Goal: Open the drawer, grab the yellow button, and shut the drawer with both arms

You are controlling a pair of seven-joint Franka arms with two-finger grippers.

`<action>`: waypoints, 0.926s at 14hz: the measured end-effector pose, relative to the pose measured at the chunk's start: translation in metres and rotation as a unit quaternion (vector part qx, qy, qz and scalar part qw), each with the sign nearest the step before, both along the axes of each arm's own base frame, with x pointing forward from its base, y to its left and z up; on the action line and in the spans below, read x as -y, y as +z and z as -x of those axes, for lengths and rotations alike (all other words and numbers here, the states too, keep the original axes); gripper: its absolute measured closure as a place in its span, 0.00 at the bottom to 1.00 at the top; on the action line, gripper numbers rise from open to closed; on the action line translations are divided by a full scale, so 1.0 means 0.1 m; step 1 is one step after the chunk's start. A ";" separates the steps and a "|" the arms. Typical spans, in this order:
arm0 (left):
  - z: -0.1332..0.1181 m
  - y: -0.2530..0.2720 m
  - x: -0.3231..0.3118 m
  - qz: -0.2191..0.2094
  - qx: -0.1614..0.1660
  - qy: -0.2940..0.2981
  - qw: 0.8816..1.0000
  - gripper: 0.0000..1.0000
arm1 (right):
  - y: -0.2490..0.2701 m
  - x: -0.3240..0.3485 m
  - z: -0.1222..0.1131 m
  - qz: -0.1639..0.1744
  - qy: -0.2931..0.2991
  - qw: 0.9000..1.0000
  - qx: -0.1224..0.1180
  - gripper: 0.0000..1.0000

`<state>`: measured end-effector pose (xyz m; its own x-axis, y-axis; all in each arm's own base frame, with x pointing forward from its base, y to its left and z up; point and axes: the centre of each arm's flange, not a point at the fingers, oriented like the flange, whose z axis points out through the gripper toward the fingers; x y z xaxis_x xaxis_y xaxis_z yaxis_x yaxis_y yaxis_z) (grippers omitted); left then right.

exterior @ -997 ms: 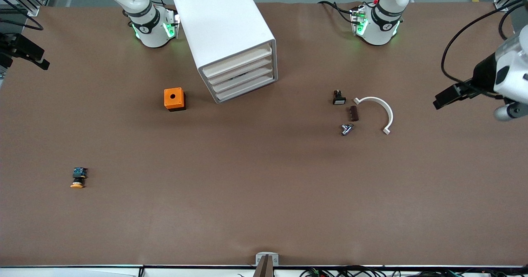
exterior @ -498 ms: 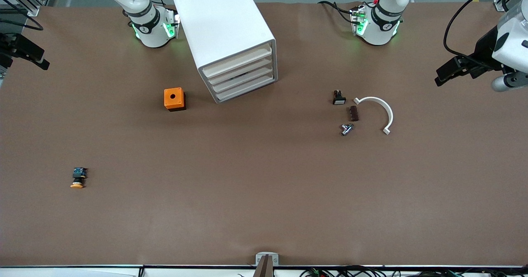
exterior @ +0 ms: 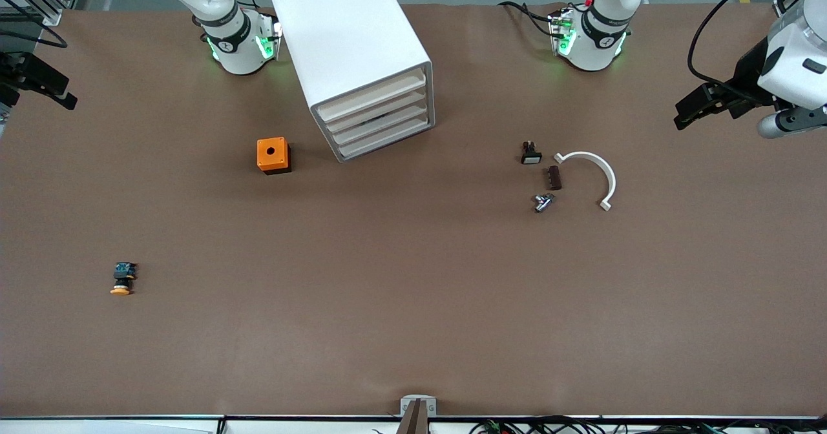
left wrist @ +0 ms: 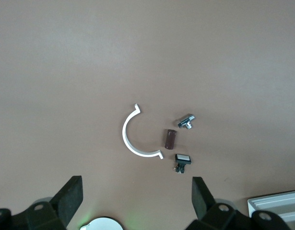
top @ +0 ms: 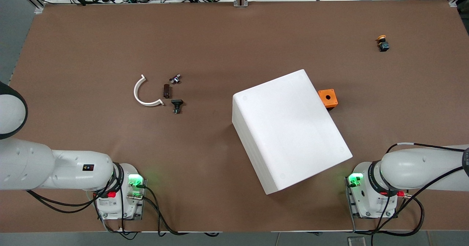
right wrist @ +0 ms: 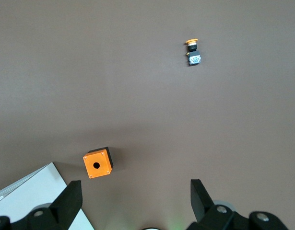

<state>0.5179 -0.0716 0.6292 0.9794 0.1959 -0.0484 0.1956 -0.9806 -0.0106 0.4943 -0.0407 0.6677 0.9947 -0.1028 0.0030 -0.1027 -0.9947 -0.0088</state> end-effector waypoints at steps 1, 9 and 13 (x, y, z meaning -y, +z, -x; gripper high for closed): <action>0.03 -0.02 -0.01 -0.005 0.000 -0.001 1.000 0.00 | 0.00 0.00 0.00 0.000 0.000 1.000 0.000 0.00; 0.07 0.08 -0.11 -0.032 0.020 -0.055 0.998 0.00 | -0.01 0.00 0.00 0.000 0.000 1.000 -0.001 0.00; 0.06 0.17 -0.11 -0.027 0.030 -0.055 0.998 0.00 | -0.01 0.00 0.00 0.000 0.000 1.000 -0.001 0.00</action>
